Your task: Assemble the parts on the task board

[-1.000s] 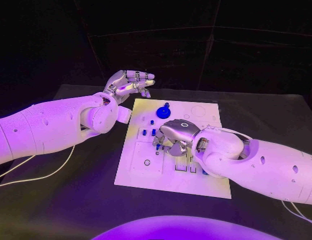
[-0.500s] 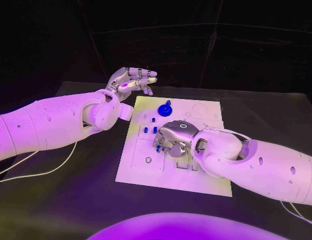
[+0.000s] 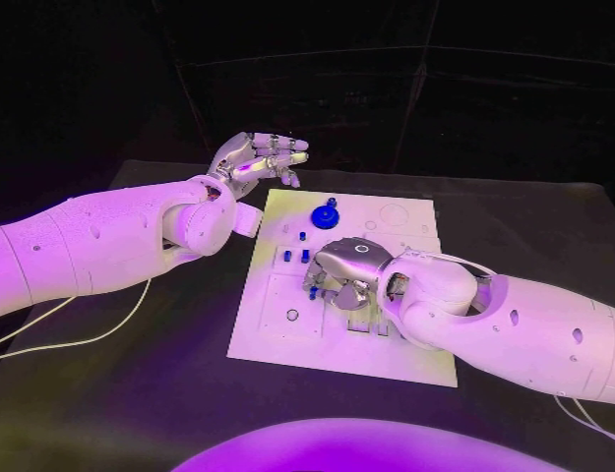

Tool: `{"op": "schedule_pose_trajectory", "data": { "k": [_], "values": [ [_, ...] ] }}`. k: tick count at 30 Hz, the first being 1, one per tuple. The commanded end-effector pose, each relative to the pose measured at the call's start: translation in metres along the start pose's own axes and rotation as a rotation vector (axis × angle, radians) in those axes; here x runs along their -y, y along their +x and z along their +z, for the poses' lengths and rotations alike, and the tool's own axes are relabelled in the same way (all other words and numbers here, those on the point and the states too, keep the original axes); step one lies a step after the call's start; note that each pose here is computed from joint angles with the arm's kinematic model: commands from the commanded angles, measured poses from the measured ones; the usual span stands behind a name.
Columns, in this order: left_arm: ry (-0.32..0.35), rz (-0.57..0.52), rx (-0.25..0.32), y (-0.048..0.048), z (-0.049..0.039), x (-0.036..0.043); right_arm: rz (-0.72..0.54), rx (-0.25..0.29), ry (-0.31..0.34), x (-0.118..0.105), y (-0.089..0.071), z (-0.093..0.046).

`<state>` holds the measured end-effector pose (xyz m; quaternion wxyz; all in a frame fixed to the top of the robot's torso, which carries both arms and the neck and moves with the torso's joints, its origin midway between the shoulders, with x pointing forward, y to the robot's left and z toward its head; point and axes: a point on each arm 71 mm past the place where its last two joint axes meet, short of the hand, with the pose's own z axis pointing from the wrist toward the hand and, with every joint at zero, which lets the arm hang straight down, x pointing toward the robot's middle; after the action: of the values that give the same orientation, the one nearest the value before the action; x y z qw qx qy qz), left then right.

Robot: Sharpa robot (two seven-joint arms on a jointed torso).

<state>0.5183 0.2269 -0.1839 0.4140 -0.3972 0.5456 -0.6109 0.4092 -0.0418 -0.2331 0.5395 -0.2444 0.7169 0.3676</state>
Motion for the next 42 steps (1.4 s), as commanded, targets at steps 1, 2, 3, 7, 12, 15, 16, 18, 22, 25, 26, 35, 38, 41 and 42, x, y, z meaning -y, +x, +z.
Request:
{"op": "schedule_pose_trajectory", "data": {
  "k": [1, 2, 3, 7, 12, 15, 16, 18, 22, 25, 26, 35, 38, 41, 42],
  "values": [
    [0.004, -0.004, -0.002, 0.0006, 0.0008, 0.0013, -0.019, -0.011, -0.008, -0.0012, 0.0002, 0.0007],
    [0.004, -0.004, -0.002, 0.0006, 0.0008, 0.0013, -0.022, -0.011, -0.008, -0.0013, 0.0002, 0.0009],
    [0.004, -0.004, -0.002, 0.0006, 0.0008, 0.0013, -0.025, -0.011, -0.008, -0.0014, 0.0003, 0.0011],
    [0.004, -0.004, -0.002, 0.0005, 0.0008, 0.0013, -0.035, -0.015, -0.011, -0.0028, 0.0007, 0.0025],
    [0.004, -0.004, -0.002, 0.0007, 0.0009, 0.0012, -0.049, -0.033, -0.015, -0.0047, 0.0021, 0.0044],
    [0.003, -0.004, -0.002, 0.0008, 0.001, 0.0012, -0.054, -0.039, -0.014, -0.0049, 0.0027, 0.0049],
    [0.003, -0.004, -0.002, 0.0008, 0.001, 0.0012, -0.055, -0.039, -0.012, -0.0048, 0.0028, 0.005],
    [0.002, -0.004, -0.003, 0.0009, 0.001, 0.0011, -0.056, -0.037, -0.007, -0.004, 0.0028, 0.0049],
    [-0.001, -0.005, -0.004, 0.0011, 0.0012, 0.0008, -0.055, -0.015, 0.006, -0.002, 0.0014, 0.0047],
    [-0.002, -0.005, -0.004, 0.001, 0.0013, 0.0007, -0.054, -0.004, 0.008, -0.0019, 0.0006, 0.0042],
    [-0.003, -0.005, -0.003, 0.0008, 0.0012, 0.0006, -0.054, -0.001, 0.008, -0.0021, 0.0004, 0.0039],
    [-0.004, -0.002, 0.001, -0.0006, 0.0012, 0.0005, -0.043, 0.001, -0.006, -0.0049, -0.0003, 0.0022],
    [-0.004, -0.002, 0.003, -0.0009, 0.0013, 0.0004, -0.036, -0.001, -0.012, -0.0066, -0.0003, 0.0019],
    [-0.004, 0.0, 0.005, -0.0014, 0.0014, 0.0004, -0.031, -0.004, -0.016, -0.0077, -0.0003, 0.0017],
    [-0.004, 0.0, 0.005, -0.0016, 0.0015, 0.0003, -0.03, -0.005, -0.016, -0.0079, -0.0002, 0.0016]
  ]
}}
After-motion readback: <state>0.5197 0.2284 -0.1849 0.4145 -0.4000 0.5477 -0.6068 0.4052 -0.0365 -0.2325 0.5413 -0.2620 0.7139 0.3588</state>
